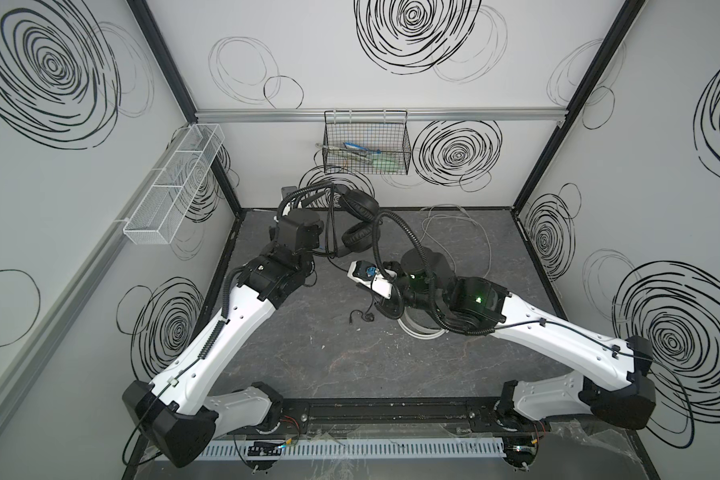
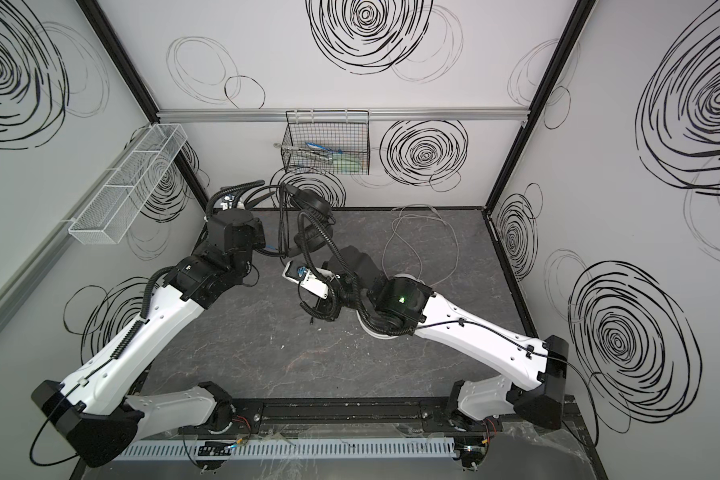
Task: Wrap the headphones
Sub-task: 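Lower the headphones toward the right gripper at the table center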
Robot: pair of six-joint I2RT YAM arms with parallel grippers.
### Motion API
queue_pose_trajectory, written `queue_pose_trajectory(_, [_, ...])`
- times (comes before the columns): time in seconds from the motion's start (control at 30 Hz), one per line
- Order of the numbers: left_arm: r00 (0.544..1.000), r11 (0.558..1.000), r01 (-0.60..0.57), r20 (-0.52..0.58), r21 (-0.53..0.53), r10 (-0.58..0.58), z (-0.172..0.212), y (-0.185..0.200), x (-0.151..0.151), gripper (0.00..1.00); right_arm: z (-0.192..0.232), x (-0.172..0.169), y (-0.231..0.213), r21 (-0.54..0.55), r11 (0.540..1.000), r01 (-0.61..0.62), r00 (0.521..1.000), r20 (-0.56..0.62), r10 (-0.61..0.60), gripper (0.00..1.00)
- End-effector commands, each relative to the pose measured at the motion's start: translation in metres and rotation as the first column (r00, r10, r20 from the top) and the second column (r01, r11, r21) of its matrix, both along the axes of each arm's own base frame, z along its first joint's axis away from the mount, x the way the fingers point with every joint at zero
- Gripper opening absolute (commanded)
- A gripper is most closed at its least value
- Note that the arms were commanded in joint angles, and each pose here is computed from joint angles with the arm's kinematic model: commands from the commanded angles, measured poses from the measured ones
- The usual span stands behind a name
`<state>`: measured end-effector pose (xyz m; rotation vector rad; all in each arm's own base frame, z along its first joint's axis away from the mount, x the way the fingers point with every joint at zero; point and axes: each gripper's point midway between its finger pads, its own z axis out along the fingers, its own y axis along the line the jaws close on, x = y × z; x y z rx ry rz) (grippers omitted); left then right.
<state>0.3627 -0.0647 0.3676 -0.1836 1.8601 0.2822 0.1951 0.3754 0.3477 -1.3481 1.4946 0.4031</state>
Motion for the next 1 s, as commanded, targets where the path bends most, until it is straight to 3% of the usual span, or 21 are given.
queue_pose_trajectory(0.0, [0.998,0.999,0.008,0.067,0.036,-0.011,0.019,-0.004,-0.005,0.00,0.035,0.023,-0.018,-0.053,0.994,0.099,0.974,0.208,-0.086,0.00])
queue_pose_trajectory(0.2, [0.997,0.981,0.076,-0.003,0.178,-0.077,0.008,-0.022,-0.019,0.00,0.065,0.047,-0.021,-0.045,0.982,0.183,0.917,0.367,-0.154,0.00])
queue_pose_trajectory(0.37, [0.991,0.960,0.133,-0.033,0.247,-0.129,0.005,-0.029,-0.032,0.00,0.089,0.070,-0.034,0.025,0.966,0.258,0.880,0.407,-0.245,0.00])
queue_pose_trajectory(0.63, [0.993,0.961,0.119,-0.030,0.249,-0.115,0.007,-0.021,-0.043,0.00,0.086,0.076,-0.040,-0.015,0.952,0.307,0.841,0.472,-0.264,0.00])
queue_pose_trajectory(0.8, [0.995,0.951,0.096,-0.053,0.294,-0.084,0.009,-0.018,-0.044,0.00,0.083,0.078,-0.045,-0.027,0.933,0.359,0.792,0.538,-0.289,0.00])
queue_pose_trajectory(0.9, [0.991,0.939,0.133,-0.069,0.317,-0.117,0.010,-0.025,-0.047,0.00,0.085,0.081,-0.048,-0.016,0.920,0.392,0.755,0.578,-0.311,0.00])
queue_pose_trajectory(0.97, [0.975,0.929,0.219,-0.087,0.299,-0.202,0.011,-0.038,-0.049,0.00,0.090,0.085,-0.050,0.001,0.914,0.405,0.741,0.586,-0.329,0.01])
